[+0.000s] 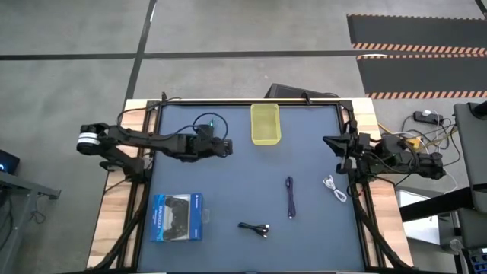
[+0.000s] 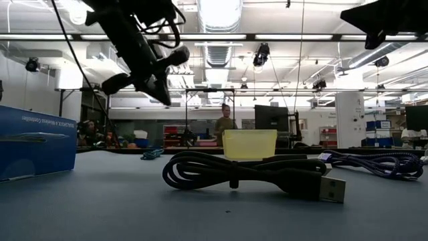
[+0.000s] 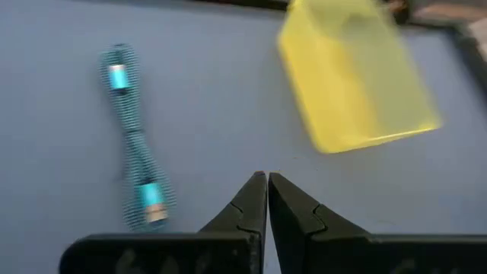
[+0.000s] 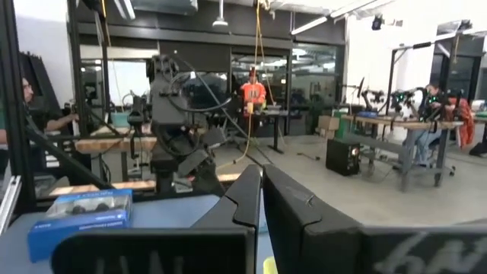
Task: Pick and place USB-C Cables
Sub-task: Put the blue charger cable into the yellow bin
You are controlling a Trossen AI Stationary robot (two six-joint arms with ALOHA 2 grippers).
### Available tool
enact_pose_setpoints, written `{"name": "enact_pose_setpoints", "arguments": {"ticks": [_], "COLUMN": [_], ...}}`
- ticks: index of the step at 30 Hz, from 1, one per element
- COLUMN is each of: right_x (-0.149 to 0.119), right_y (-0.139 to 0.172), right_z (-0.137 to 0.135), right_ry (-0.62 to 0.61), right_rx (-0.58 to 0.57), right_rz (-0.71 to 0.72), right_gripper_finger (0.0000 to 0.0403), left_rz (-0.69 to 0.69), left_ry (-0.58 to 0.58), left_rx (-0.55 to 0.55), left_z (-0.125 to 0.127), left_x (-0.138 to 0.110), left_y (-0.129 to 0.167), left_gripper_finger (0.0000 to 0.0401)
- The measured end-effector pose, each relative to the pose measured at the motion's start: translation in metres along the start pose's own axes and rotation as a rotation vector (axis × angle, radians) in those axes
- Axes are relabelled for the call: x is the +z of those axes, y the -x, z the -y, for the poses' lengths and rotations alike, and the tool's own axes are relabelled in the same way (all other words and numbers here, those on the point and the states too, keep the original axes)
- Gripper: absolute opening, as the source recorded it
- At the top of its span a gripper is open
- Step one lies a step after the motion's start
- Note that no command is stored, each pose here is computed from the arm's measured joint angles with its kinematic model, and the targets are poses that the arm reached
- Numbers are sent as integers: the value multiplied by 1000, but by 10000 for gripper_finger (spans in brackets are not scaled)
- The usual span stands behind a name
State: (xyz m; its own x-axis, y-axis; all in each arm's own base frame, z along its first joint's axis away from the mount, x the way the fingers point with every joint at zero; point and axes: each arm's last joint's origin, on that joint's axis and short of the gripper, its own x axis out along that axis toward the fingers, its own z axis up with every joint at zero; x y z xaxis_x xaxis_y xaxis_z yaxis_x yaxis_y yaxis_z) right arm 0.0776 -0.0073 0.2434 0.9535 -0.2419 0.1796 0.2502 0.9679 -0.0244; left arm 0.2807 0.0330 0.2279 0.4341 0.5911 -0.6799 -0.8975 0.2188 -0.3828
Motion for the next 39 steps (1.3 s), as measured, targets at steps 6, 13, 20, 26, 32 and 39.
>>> {"name": "enact_pose_setpoints", "arguments": {"ticks": [6, 13, 20, 26, 32, 39], "right_x": [-4, -6, -7, -7, -7, -7], "right_y": [0, 0, 0, 0, 0, 0], "right_z": [0, 0, 0, 0, 0, 0], "right_ry": [-21, -21, -19, -10, -1, 3], "right_rx": [3, 4, 4, 5, 5, 5], "right_rz": [-39, -60, -68, -67, -67, -67], "right_gripper_finger": [9, 9, 9, 9, 9, 9], "left_rz": [-84, -187, -185, -140, -128, -110], "left_ry": [-26, -39, -79, -61, -65, -65], "left_rx": [119, 278, 293, 301, 309, 310], "left_z": [2, -14, -17, -20, -22, -24], "left_x": [14, 14, 16, 23, 24, 23], "left_y": [-17, -49, -65, -70, -71, -73], "left_gripper_finger": [0, 0, 0, 0, 13, 81]}}
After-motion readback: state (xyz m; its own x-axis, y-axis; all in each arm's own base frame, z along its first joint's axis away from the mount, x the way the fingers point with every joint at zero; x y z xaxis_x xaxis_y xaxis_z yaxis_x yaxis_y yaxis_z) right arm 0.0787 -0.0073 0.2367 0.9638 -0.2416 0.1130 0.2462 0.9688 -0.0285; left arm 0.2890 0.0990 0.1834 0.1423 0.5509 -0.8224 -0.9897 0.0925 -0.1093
